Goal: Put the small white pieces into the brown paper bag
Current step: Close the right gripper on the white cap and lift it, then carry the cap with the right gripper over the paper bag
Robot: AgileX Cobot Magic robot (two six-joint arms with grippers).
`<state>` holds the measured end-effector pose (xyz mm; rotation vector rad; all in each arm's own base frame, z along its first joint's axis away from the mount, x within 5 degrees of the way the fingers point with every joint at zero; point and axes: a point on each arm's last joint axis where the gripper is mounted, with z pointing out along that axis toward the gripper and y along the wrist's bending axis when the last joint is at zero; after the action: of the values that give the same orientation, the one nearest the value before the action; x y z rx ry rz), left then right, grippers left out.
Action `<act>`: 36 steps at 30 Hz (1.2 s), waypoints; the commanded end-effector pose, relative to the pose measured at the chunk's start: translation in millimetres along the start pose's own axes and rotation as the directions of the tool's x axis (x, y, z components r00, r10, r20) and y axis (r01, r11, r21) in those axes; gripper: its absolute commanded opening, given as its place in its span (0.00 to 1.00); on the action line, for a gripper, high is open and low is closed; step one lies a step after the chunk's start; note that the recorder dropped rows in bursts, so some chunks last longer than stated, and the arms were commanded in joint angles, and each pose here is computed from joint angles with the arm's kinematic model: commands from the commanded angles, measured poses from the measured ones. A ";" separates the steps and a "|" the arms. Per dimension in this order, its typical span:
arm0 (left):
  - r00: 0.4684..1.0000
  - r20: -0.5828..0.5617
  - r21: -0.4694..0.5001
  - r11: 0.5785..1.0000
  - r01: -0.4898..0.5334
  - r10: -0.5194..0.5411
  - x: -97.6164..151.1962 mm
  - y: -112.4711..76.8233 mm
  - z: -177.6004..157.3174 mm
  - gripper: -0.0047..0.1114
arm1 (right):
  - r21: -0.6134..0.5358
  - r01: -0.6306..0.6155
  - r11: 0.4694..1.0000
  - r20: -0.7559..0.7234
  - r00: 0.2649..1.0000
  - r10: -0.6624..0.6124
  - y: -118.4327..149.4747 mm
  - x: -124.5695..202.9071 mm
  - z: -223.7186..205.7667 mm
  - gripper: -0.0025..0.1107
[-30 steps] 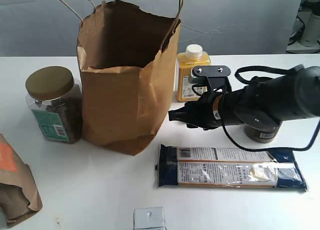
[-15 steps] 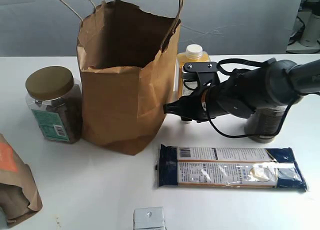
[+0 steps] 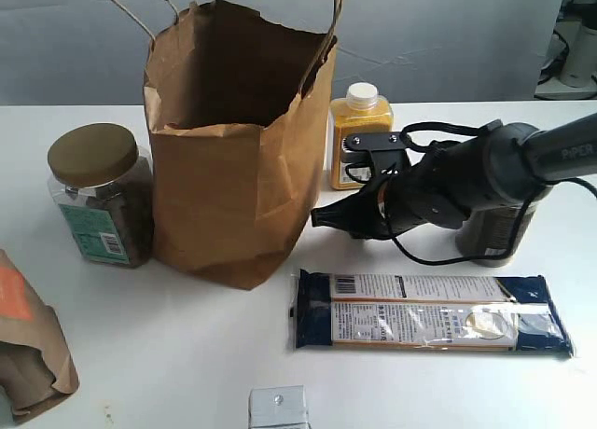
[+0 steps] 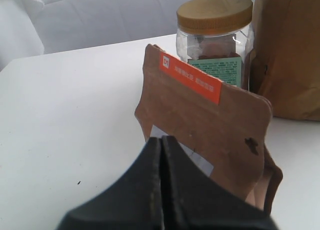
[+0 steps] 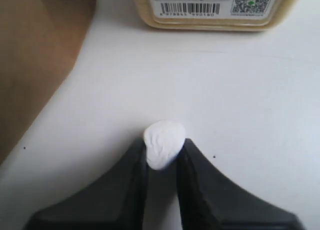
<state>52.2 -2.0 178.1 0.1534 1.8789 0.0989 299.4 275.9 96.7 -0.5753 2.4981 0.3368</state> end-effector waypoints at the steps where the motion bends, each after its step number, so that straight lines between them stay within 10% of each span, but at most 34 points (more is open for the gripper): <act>1: 1.000 0.009 0.005 1.000 0.009 -0.009 0.0 -0.4 0.1 0.04 | 0.001 -0.004 1.000 0.008 1.000 0.004 -1.1 -2.9 -0.5 0.05; 12: 1.000 0.009 0.005 1.000 0.009 -0.009 0.0 -0.4 0.1 0.04 | 0.002 -0.040 0.999 -0.028 0.999 0.040 -1.1 14.2 -18.6 0.02; 28: 1.000 0.009 0.005 1.000 0.009 -0.009 0.0 -0.4 0.1 0.04 | -0.178 -0.008 0.984 0.212 0.976 0.046 -10.2 66.2 -174.9 0.02; 36: 1.000 0.009 0.005 1.000 0.009 -0.009 0.0 -0.4 0.1 0.04 | -0.482 0.190 0.855 0.416 0.909 0.032 41.0 88.7 -262.4 0.02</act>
<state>52.2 -2.0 178.1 0.1534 1.8789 0.0989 114.8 188.9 249.6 -0.6825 2.0652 0.8565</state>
